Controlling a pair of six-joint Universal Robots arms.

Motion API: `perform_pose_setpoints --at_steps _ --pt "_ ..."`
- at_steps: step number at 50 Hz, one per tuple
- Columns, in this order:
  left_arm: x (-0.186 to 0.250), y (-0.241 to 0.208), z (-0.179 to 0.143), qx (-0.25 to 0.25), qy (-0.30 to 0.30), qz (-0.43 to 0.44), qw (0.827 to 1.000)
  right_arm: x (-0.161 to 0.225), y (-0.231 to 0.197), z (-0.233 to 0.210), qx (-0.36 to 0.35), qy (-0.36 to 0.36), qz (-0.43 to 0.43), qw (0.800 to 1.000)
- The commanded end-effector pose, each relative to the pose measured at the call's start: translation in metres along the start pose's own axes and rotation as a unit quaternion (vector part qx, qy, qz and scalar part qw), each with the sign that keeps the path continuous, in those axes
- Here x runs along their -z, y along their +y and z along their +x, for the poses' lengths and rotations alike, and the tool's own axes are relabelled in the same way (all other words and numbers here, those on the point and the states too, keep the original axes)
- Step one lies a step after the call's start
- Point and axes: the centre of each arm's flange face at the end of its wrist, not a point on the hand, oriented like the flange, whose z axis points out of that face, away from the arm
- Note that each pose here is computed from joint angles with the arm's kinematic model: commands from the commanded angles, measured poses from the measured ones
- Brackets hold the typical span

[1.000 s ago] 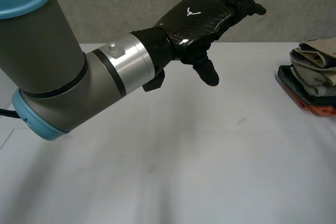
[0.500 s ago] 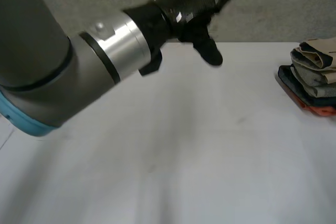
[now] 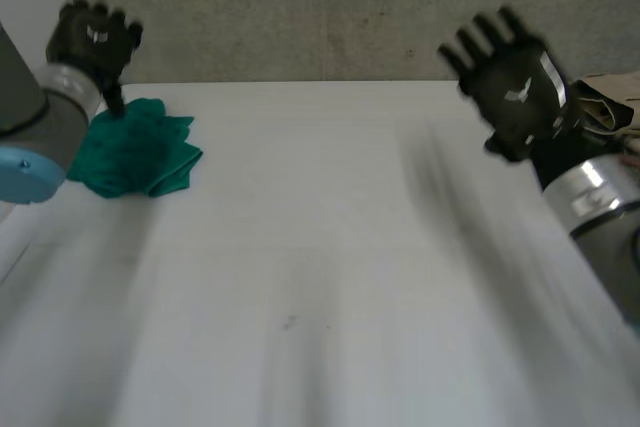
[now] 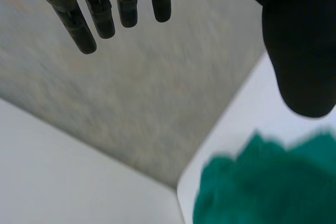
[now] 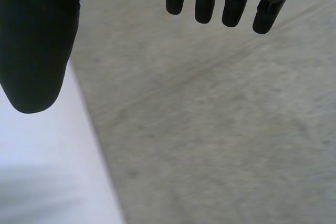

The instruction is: Fold the laundry.

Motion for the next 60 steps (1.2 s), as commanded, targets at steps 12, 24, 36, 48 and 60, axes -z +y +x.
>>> perform_pose_setpoints --at_steps 12,24,36,48,60 --pt "-0.075 0.179 0.052 -0.005 0.082 0.005 0.997 0.046 0.029 -0.041 -0.045 -0.046 -0.091 0.994" --pt "-0.086 0.191 0.053 -0.006 0.082 0.029 0.996 0.046 0.034 -0.036 -0.043 -0.037 -0.098 0.994" --pt "-0.062 0.033 0.004 0.051 0.004 0.114 0.992 0.048 0.036 -0.035 -0.044 -0.031 -0.108 0.993" --pt "0.072 -0.133 0.029 0.287 0.136 0.216 0.923 0.048 0.037 -0.026 -0.041 -0.003 -0.119 0.992" --pt "0.156 -0.090 0.211 0.252 0.349 0.072 0.900 0.049 0.038 0.006 -0.069 0.074 -0.178 0.979"
